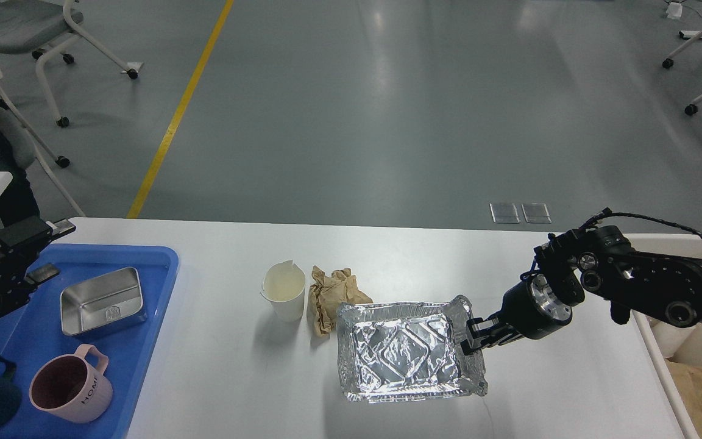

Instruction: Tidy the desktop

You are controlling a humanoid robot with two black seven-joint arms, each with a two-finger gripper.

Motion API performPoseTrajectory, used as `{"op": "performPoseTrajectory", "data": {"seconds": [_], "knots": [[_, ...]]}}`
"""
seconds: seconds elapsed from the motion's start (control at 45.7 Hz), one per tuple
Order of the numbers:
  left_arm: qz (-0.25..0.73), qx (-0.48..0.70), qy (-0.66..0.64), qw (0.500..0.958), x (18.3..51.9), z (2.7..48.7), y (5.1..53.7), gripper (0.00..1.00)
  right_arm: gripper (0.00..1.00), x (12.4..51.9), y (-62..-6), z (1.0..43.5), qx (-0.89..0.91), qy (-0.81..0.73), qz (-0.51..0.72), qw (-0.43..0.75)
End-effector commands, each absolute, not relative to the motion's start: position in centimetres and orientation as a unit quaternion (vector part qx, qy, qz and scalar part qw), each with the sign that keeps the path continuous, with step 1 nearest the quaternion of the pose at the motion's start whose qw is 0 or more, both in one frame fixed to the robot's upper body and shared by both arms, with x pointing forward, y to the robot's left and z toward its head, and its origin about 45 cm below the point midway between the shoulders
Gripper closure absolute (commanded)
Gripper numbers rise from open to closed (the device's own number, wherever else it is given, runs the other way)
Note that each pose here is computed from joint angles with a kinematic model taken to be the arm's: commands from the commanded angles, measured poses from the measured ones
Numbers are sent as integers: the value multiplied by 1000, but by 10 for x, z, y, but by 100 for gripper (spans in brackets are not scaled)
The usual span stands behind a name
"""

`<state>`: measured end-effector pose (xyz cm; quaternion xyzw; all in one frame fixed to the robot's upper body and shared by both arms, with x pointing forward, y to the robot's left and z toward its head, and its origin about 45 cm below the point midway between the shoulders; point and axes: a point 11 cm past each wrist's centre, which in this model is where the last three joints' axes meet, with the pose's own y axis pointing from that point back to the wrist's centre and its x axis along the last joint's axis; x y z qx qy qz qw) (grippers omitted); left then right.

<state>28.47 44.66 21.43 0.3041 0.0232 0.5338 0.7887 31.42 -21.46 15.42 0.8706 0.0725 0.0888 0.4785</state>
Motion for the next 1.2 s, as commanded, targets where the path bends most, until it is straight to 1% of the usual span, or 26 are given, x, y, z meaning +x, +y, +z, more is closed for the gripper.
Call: {"op": "performPoseTrajectory", "data": {"seconds": [0.0,0.153,0.263,0.525,0.744,0.963,1.073,1.182], "knots": [[549,310,29,776,271,214,455,4,100,315,-221,156,869,67,88,482],[560,337,18,757,250,218,464,4,100,317,-231,158,867,58,86,487],[566,367,11,738,237,230,477,4,100,318,-235,161,867,51,85,489],[578,403,7,709,226,243,500,4,100,317,-234,160,867,54,86,488],[578,395,3,713,233,248,497,4,100,316,-231,158,868,56,85,486],[550,387,10,740,249,257,485,3,100,315,-229,158,869,58,85,483],[533,374,-1,759,267,252,462,3,100,314,-228,157,870,59,85,483],[499,393,10,773,275,238,441,3,100,313,-223,155,871,63,86,479]]}}
